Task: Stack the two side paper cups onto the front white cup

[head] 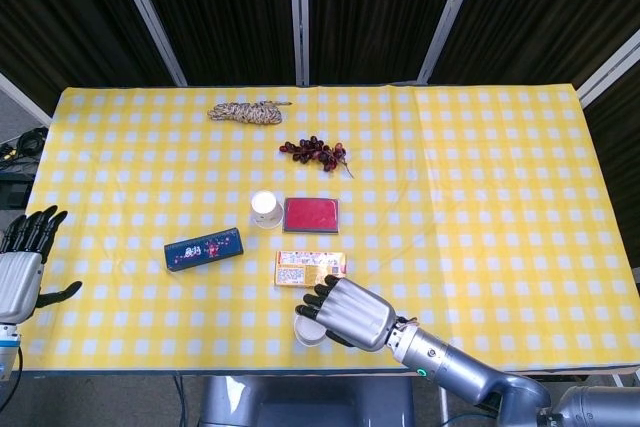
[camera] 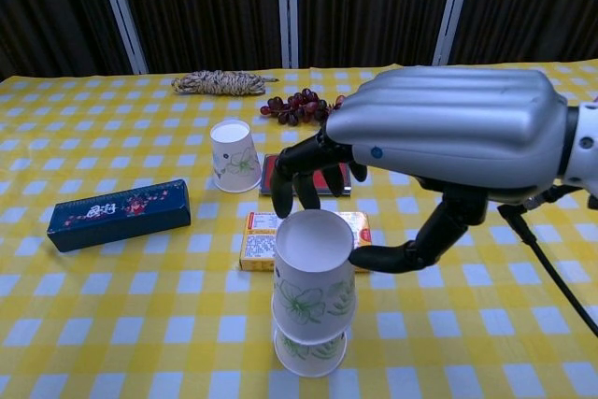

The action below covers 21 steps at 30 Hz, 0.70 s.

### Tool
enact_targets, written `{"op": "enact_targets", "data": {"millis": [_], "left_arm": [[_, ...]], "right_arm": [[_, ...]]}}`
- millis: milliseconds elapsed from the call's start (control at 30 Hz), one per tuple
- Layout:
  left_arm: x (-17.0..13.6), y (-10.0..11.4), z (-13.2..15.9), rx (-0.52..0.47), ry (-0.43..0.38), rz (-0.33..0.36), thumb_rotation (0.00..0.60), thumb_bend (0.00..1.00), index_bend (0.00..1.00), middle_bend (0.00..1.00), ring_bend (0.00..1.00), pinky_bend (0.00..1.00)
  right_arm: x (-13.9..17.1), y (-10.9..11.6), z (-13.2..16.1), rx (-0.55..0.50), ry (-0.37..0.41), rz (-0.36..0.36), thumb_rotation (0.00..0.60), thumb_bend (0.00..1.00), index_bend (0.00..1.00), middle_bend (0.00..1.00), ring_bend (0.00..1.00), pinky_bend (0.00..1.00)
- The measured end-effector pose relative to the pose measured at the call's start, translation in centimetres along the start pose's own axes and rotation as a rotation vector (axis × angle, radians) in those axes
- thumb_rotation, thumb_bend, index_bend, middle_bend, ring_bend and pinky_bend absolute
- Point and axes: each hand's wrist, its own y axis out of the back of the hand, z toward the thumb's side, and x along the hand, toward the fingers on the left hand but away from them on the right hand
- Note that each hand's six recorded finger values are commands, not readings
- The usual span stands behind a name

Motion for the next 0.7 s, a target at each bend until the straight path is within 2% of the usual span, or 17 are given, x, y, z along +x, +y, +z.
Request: {"op": "enact_targets", "data": {"millis": [67, 133, 233, 400, 567, 700], "left_arm": [[0.0, 0.0, 0.0, 0.000, 0.001, 0.000, 0.600, 0.00, 0.00, 0.00, 0.00, 0.00], [0.0, 0.0, -0.1, 0.000, 0.002, 0.001, 0.600, 0.00, 0.00, 0.00, 0.00, 0.00], [0.0, 0.0, -0.1, 0.001, 0.003, 0.000, 0.600, 0.00, 0.00, 0.00, 0.00, 0.00], [0.1, -0.1, -0.1, 0.003, 0.003, -0.005, 0.600, 0.00, 0.00, 0.00, 0.00, 0.00], [0.1, -0.2, -0.2, 0.005, 0.006, -0.005, 0.600, 0.00, 0.00, 0.00, 0.00, 0.00], [0.2, -0.3, -0.2, 0.009, 0.009, -0.008, 0.600, 0.00, 0.00, 0.00, 0.00, 0.00]], "right_arm": [[-0.1, -0.1, 0.0, 0.004, 0.000, 0.000, 0.600, 0.23, 0.27, 0.32, 0.36, 0.42], [-0.1, -0.3, 0.0, 0.012, 0.001, 0.007, 0.600, 0.17, 0.16, 0.18, 0.24, 0.37], [0.0, -0.8, 0.0, 0.010, 0.004, 0.037, 0.600, 0.09, 0.09, 0.08, 0.13, 0.32], [0.4, -0.9, -0.3, 0.004, -0.003, 0.073, 0.600, 0.05, 0.08, 0.06, 0.10, 0.28], [0.9, -0.4, -0.9, 0.012, -0.023, 0.051, 0.600, 0.05, 0.08, 0.05, 0.10, 0.21], [1.9, 0.4, -1.9, 0.049, -0.048, 0.011, 0.600, 0.02, 0.08, 0.02, 0.03, 0.14]]}}
